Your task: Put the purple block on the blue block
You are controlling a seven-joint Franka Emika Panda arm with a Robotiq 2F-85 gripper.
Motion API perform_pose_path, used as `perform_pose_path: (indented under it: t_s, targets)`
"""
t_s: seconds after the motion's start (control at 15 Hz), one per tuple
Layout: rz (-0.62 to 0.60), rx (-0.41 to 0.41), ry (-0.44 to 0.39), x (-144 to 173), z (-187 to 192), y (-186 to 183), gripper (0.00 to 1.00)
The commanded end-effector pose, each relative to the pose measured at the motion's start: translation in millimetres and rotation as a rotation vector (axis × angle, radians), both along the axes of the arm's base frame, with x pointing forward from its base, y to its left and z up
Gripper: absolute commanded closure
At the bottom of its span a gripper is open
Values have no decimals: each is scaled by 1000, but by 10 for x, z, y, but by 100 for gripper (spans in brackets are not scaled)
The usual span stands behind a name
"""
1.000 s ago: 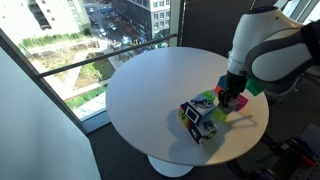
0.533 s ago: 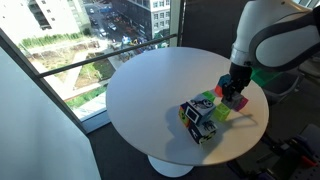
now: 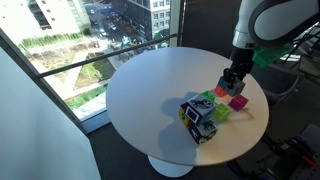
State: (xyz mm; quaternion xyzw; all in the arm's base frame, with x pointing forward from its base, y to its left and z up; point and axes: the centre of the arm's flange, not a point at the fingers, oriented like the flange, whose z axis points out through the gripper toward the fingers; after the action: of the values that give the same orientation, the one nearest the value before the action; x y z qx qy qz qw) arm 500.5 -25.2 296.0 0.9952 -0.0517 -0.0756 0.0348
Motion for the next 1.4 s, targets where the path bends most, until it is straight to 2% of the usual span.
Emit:
perform_pose_path:
  t_s: [0.0,1.33]
  targets:
    - [7,9,11,151,212,-106,71]
    - [-9,-10,-63,606,272,-675,71]
